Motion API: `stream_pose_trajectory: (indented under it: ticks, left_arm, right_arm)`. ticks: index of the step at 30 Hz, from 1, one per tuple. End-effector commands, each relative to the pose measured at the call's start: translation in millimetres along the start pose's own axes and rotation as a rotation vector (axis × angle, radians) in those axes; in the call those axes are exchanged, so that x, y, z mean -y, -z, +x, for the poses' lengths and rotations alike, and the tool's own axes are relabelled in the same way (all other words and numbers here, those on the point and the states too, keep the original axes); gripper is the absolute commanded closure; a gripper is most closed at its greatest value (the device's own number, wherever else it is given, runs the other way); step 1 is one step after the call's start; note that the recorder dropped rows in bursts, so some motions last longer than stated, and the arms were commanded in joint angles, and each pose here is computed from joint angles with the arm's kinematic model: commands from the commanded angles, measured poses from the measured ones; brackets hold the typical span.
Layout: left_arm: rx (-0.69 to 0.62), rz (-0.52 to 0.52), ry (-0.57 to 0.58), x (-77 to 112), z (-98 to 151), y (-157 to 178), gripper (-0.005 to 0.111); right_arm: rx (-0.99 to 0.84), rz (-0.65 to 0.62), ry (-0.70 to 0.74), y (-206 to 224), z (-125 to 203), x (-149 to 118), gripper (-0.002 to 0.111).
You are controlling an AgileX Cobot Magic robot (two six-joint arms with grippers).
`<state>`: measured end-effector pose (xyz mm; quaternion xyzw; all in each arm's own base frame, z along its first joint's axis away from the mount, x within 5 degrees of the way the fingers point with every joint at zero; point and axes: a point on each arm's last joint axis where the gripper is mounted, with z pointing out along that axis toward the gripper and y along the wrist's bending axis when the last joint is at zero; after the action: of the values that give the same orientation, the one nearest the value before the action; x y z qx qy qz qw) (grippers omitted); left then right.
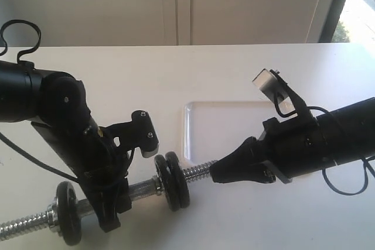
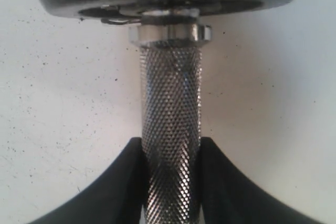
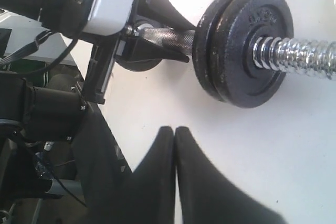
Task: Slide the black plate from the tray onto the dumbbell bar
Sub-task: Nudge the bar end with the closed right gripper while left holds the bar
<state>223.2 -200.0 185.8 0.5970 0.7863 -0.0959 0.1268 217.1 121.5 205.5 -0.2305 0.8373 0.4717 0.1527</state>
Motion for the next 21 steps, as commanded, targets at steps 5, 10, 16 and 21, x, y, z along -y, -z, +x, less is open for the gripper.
stream_pose_trajectory:
  ticks: [5, 10, 16, 21]
  left_arm:
    - [0.159, -0.067, 0.057, 0.7, -15.8, 31.7, 0.107]
    - [0.185, -0.093, 0.068, -1.4, -17.8, 33.4, 0.107]
    - [0.197, -0.106, 0.072, -2.6, -18.8, 33.7, 0.107]
    - [0.188, -0.094, 0.088, -1.7, -18.0, 33.5, 0.107]
  right_arm:
    - [0.004, 0.004, 0.019, 2.3, -0.7, -0.9, 0.108]
    - [0.004, 0.004, 0.019, 2.3, -0.7, -0.9, 0.108]
    - [0.005, 0.008, 0.019, 2.3, -0.8, -0.6, 0.108]
    - [0.006, 0.01, 0.019, 2.3, -0.9, -0.4, 0.108]
